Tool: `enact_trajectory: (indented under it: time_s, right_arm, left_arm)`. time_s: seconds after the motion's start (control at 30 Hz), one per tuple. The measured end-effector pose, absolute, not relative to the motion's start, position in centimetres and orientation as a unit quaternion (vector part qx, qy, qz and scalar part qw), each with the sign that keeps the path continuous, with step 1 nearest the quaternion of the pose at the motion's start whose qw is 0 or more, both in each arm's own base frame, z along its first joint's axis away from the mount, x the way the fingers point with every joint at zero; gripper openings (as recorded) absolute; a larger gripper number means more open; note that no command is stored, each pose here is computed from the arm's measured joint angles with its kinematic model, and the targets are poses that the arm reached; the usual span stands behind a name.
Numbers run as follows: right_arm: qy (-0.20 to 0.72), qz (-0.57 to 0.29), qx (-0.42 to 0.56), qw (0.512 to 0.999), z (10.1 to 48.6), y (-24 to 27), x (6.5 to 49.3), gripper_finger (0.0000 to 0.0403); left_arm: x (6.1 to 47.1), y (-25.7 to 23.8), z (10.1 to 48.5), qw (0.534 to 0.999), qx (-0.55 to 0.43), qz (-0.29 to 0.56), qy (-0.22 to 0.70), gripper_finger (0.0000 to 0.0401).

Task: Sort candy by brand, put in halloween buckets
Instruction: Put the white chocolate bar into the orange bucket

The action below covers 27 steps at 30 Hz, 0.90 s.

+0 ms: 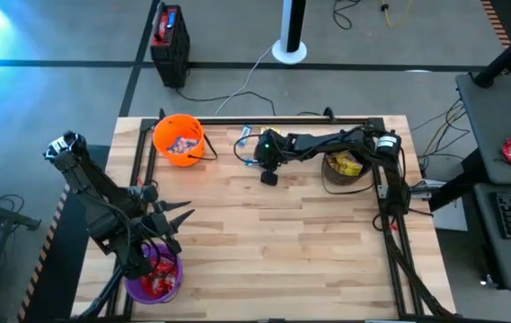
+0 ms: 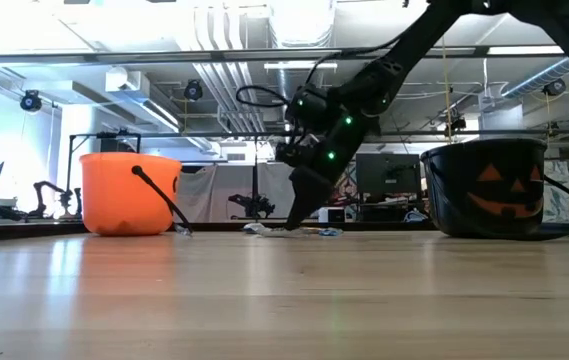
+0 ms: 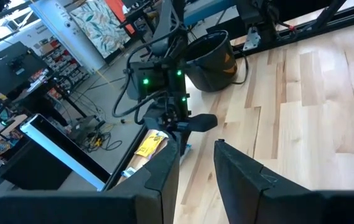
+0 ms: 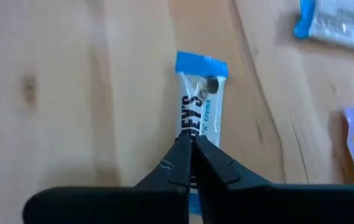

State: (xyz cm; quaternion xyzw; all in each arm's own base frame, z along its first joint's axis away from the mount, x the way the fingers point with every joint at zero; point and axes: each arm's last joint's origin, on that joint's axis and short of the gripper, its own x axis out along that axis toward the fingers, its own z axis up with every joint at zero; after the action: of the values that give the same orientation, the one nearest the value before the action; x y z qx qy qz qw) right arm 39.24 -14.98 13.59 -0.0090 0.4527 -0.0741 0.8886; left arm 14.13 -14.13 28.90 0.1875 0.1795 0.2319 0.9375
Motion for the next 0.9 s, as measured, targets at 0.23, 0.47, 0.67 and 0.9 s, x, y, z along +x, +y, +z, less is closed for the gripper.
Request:
enact_trajectory:
  time_s: [0.23,0.47,0.67,0.9]
  right_arm:
    - [0.420,-0.055,-0.031,0.905,14.7,-12.8,40.0,0.0007]
    - [0.397,-0.052,-0.026,0.916,14.8,-9.9,39.6,0.0008]
    - [0.341,-0.171,-0.017,0.924,14.4,-9.2,38.5,0.0008]
    - [0.269,-0.269,0.133,0.915,13.4,-11.5,39.0,0.0008]
  left_arm:
    - [14.2,-14.2,28.9,0.938,0.184,0.232,0.178,0.0086]
    - [14.3,-14.4,28.8,0.940,0.179,0.231,0.177,0.0086]
    - [15.4,-14.7,28.0,0.936,0.170,0.225,0.212,0.0082]
    - [17.8,-14.3,27.3,0.927,0.163,0.229,0.246,0.0076]
